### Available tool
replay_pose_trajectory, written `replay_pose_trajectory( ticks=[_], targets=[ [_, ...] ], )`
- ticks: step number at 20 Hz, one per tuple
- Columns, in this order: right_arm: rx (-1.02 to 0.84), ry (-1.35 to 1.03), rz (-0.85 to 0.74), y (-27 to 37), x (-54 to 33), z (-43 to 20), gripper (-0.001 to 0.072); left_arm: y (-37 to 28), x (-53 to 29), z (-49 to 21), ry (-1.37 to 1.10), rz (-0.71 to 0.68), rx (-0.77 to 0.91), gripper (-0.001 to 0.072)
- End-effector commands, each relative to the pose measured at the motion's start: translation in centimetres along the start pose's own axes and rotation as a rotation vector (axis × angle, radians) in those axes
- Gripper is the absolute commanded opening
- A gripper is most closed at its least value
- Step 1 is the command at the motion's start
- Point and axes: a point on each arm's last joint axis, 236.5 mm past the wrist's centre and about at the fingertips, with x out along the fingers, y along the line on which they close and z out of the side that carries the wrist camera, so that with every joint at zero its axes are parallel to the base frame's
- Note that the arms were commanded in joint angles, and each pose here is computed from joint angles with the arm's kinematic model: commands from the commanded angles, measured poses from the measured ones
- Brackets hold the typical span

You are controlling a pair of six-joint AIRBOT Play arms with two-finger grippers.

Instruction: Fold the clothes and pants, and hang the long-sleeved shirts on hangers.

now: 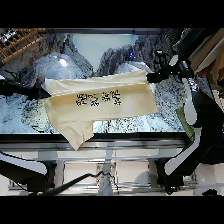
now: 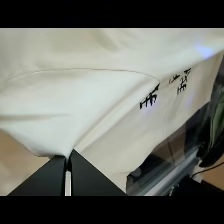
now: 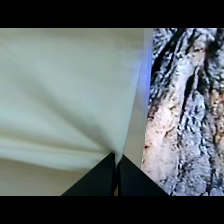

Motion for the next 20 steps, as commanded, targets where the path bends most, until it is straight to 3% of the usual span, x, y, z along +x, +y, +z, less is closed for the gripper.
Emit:
replay_pose_trajectory(
  ticks=[1, 2, 3, 4, 7, 11, 15, 20],
  targets=[
    [-0.01, 0.017, 0.004, 0.2, 0.0, -0.4, 0.003, 0.4, 0.4, -1.1, 0.053, 0.04, 0.015, 0.0223],
    [-0.008, 0.036, 0.014, 0.4, -0.1, -0.8, 0.02, 0.2, 0.5, -1.2, 0.059, 0.039, 0.014, 0.0483],
    [0.0, 0.08, 0.028, 0.5, -0.2, -1.9, 0.0452, 0.0, 0.5, -1.7, 0.079, 0.031, -0.028, 0.0547],
    [0.033, 0.134, 0.045, 0.1, -0.5, -3.4, 0.0523, 0.2, 0.1, -2.2, 0.096, 0.034, -0.056, 0.0546],
    [0.231, 0.27, 0.185, -1.4, -1.9, -8.7, 0.0519, 1.4, -1.8, -3.8, 0.085, 0.106, -0.1, 0.0536],
    [0.46, 0.248, 0.549, 0.2, -4.3, -12.7, 0.0502, 0.5, 0.2, -11.0, 0.131, 0.087, -0.121, 0.0537],
    [0.48, 0.288, 0.555, -0.5, -3.8, -15.9, 0.0444, -0.4, 4.0, -16.9, 0.104, 0.046, -0.145, 0.0537],
    [0.442, 0.312, 0.501, -1.3, -2.6, -17.4, 0.0444, -0.7, 5.6, -19.4, 0.133, 0.022, -0.176, 0.0537]
  ],
)
